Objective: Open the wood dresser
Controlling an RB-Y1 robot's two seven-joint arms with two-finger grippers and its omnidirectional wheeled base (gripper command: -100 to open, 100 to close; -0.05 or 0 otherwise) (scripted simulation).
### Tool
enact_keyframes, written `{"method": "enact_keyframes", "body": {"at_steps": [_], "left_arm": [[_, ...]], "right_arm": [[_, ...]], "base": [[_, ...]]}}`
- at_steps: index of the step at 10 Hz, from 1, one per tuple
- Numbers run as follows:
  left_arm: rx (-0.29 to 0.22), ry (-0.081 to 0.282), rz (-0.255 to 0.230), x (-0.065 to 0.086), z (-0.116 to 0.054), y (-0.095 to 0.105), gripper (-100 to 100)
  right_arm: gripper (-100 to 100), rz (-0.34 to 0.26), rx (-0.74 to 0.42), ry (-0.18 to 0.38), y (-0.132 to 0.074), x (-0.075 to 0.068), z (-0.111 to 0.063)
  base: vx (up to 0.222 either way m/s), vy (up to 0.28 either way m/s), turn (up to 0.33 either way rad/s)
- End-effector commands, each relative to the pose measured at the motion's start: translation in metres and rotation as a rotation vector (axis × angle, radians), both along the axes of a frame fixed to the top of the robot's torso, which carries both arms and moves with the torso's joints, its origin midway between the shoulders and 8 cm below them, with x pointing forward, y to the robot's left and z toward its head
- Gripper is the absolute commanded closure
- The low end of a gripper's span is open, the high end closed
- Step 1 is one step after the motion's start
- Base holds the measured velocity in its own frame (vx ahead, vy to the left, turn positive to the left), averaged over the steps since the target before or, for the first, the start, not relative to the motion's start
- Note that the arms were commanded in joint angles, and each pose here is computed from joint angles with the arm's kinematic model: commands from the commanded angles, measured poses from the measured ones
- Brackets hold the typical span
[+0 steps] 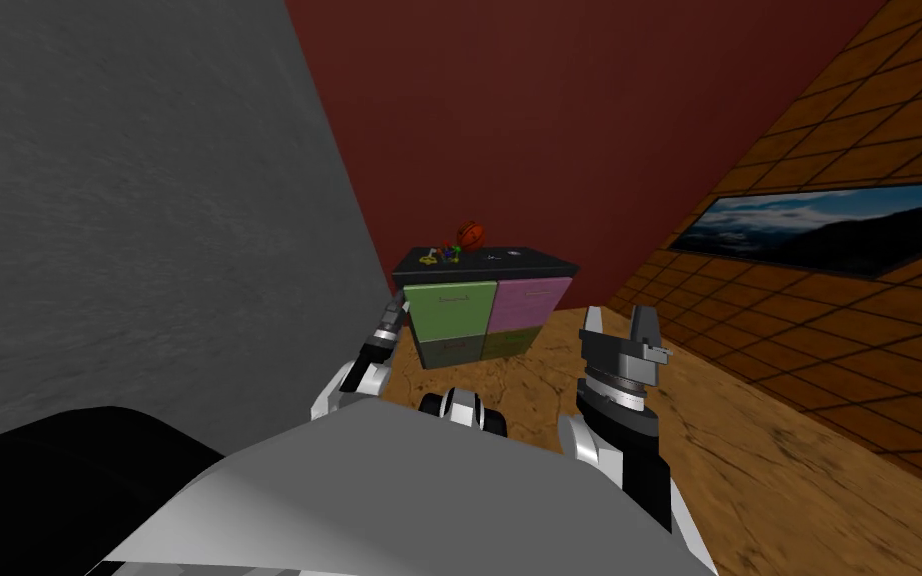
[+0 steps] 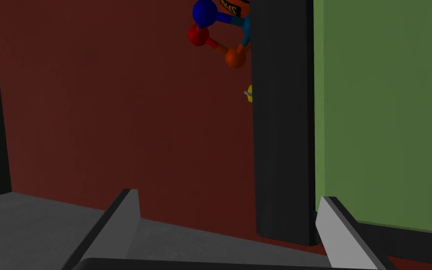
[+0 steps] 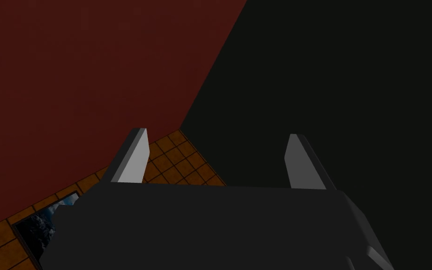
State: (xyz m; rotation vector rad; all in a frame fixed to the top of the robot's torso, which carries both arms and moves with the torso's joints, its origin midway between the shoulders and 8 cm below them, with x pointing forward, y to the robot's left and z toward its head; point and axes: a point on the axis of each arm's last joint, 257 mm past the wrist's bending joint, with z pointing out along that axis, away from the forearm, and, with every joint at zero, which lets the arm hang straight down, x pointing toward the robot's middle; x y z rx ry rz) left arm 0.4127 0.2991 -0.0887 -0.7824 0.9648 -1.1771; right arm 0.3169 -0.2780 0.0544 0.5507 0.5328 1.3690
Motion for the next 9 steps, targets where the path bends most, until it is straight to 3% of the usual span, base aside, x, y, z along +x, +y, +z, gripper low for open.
{"method": "enact_keyframes", "body": {"at_steps": [1,5,9], "left_arm": [[-0.010,0.059,0.028,0.006,-0.025,0.013,-100],[-0.029,0.137,0.072,0.013,-0.058,0.035,-100],[-0.086,0.205,0.122,0.017,-0.090,0.051,-100]], "right_arm": [[0,0.000,0.000,0.000,0.000,0.000,0.000],[0,0.000,0.000,0.000,0.000,0.000,0.000],[0,0.000,0.000,0.000,0.000,0.000,0.000]], "base": [[0.115,-0.125,0.066],[0.093,-0.133,0.063],[0.102,-0.152,0.069]]}}
